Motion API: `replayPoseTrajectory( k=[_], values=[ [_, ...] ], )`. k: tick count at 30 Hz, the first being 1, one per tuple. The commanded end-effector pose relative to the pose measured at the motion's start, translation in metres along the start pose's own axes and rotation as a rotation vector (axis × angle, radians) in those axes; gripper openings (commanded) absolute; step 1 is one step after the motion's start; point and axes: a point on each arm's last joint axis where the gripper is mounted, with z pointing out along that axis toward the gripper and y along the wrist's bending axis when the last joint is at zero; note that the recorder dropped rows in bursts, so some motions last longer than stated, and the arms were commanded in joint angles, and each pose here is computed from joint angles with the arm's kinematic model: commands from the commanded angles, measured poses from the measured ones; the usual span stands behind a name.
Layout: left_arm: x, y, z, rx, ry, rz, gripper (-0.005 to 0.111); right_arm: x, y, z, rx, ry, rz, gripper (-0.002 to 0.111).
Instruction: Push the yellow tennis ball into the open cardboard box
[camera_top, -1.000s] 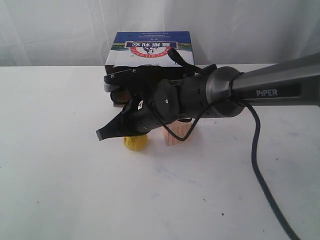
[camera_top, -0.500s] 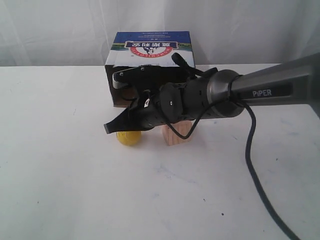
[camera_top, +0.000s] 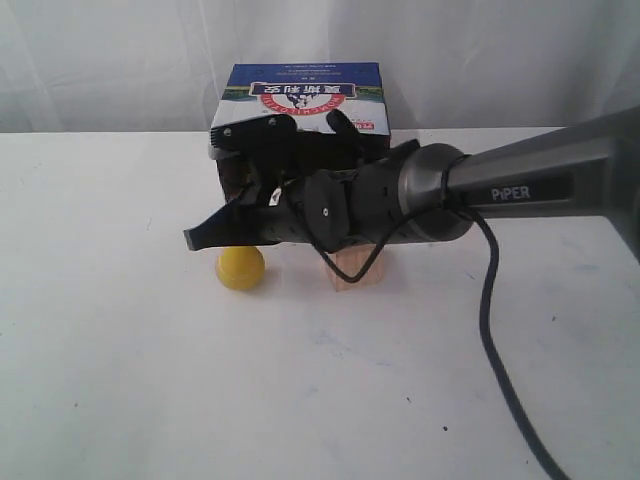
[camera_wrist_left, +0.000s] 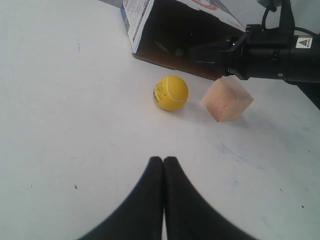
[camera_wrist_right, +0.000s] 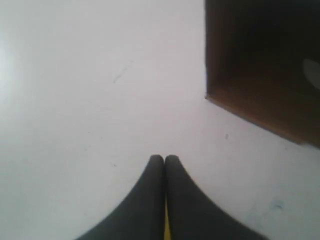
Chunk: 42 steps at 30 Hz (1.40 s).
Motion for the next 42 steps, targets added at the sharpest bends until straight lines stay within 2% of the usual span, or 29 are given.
replayPoseTrajectory(
  k=[1, 9, 20, 23, 26, 28, 32, 34, 36, 41, 42],
  values=[
    [0.001, -0.001, 0.0, 0.014, 0.005, -0.015, 0.0, -0.007, 0.019, 0.008, -0.031, -0.041, -0.044, 0.0],
    [0.001, -0.001, 0.0, 0.014, 0.005, -0.015, 0.0, 0.013, 0.027, 0.026, -0.068, 0.114, -0.054, 0.0],
    [0.001, -0.001, 0.0, 0.014, 0.005, -0.015, 0.0, 0.013, 0.027, 0.026, -0.068, 0.113, -0.056, 0.0],
    [0.001, -0.001, 0.0, 0.014, 0.005, -0.015, 0.0, 0.001, 0.028, 0.023, -0.071, 0.077, -0.055, 0.0],
    [0.0, -0.001, 0.0, 0.012, -0.008, -0.019, 0.0, -0.026, 0.031, 0.007, -0.081, 0.004, -0.059, 0.0],
    [-0.004, 0.0, 0.0, 0.007, -0.054, -0.043, 0.0, -0.045, 0.031, -0.01, -0.087, -0.034, -0.13, 0.0],
    [-0.018, 0.003, -0.002, -0.023, -0.197, -0.092, 0.0, -0.067, 0.012, -0.054, -0.067, 0.066, -0.462, 0.0],
    [-0.026, -0.002, -0.006, -0.017, -0.208, -0.018, 0.0, -0.067, -0.01, -0.072, -0.006, 0.21, -0.536, 0.0],
    [-0.03, -0.013, -0.01, 0.02, -0.143, 0.08, 0.0, -0.066, -0.044, -0.093, 0.154, 0.369, -0.497, 0.0],
    [-0.043, -0.027, -0.002, 0.056, 0.034, 0.199, 0.0, -0.076, -0.133, -0.158, 0.775, 0.578, -0.351, 0.0],
    [-0.046, -0.028, 0.002, 0.057, 0.066, 0.232, 0.0, -0.076, -0.146, -0.172, 0.866, 0.616, -0.31, 0.0]
  ],
)
